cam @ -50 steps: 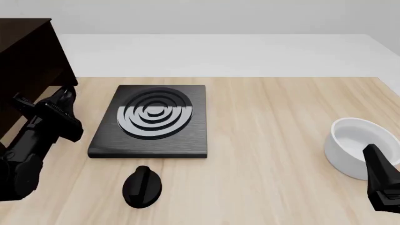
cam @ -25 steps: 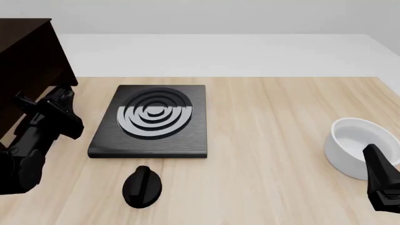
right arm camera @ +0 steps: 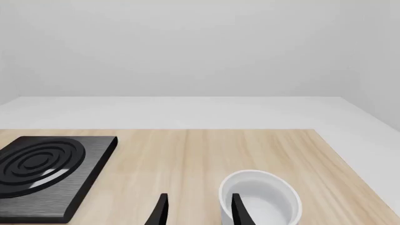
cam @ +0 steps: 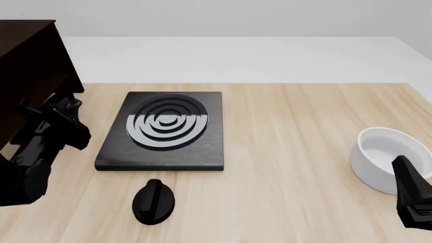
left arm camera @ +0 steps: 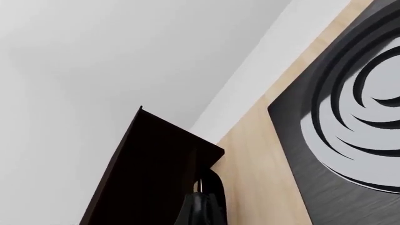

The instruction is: Put the frying pan under the cabinet shelf.

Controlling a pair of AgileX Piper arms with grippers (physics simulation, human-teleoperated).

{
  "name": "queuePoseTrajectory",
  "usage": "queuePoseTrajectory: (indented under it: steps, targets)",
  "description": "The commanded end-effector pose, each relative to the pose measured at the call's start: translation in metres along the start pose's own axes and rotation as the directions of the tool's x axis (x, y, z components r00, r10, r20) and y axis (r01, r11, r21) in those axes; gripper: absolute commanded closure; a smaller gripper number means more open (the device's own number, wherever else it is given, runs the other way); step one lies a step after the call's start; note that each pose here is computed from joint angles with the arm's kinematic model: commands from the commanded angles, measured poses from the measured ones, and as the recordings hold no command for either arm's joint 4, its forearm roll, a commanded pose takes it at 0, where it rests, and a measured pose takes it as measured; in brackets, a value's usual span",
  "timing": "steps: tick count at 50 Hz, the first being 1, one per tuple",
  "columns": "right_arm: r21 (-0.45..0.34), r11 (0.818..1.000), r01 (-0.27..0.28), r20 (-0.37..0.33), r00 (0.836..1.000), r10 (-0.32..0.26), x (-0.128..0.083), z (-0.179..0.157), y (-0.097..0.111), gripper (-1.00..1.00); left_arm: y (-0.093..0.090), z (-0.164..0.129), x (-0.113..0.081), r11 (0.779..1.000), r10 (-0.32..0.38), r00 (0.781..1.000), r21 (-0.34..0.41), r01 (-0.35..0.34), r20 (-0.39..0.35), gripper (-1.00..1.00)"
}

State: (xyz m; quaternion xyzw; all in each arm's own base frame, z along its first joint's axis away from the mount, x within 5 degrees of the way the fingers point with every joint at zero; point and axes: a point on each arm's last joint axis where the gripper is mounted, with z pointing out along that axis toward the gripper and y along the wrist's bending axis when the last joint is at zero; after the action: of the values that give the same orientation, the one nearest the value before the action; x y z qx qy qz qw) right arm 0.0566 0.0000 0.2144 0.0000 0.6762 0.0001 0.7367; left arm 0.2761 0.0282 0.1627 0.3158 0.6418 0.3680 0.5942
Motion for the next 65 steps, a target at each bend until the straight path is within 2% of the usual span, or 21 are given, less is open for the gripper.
queuePoseTrajectory:
  steps: [1, 20, 47, 48, 52, 65]
  targets:
    - [0.000, 1.000, 0.000, 0.000, 1.000, 0.000, 0.000, 0.000, 0.000, -1.00, 0.000, 0.005, 0.012, 1.000, 0.007, 0.999, -0.006, -0.007, -0.043, 1.00]
    - [0.000, 1.000, 0.000, 0.000, 1.000, 0.000, 0.000, 0.000, 0.000, -1.00, -0.003, 0.009, 0.017, 1.000, 0.011, 0.998, 0.003, -0.011, -0.059, 1.00]
    - [0.000, 1.000, 0.000, 0.000, 1.000, 0.000, 0.000, 0.000, 0.000, -1.00, -0.007, 0.000, 0.017, 1.000, 0.015, 0.998, 0.024, -0.013, -0.067, 1.00]
    - [0.000, 1.000, 0.000, 0.000, 1.000, 0.000, 0.000, 0.000, 0.000, -1.00, -0.006, -0.001, 0.018, 1.000, 0.007, 0.998, 0.021, -0.005, -0.070, -1.00]
    - [0.000, 1.000, 0.000, 0.000, 1.000, 0.000, 0.000, 0.000, 0.000, -1.00, -0.009, -0.002, 0.015, 0.999, 0.026, 0.998, 0.035, -0.024, -0.058, -1.00]
    - [0.000, 1.000, 0.000, 0.000, 1.000, 0.000, 0.000, 0.000, 0.000, -1.00, -0.016, -0.006, 0.014, 0.998, 0.017, 0.998, 0.065, -0.013, -0.058, -1.00]
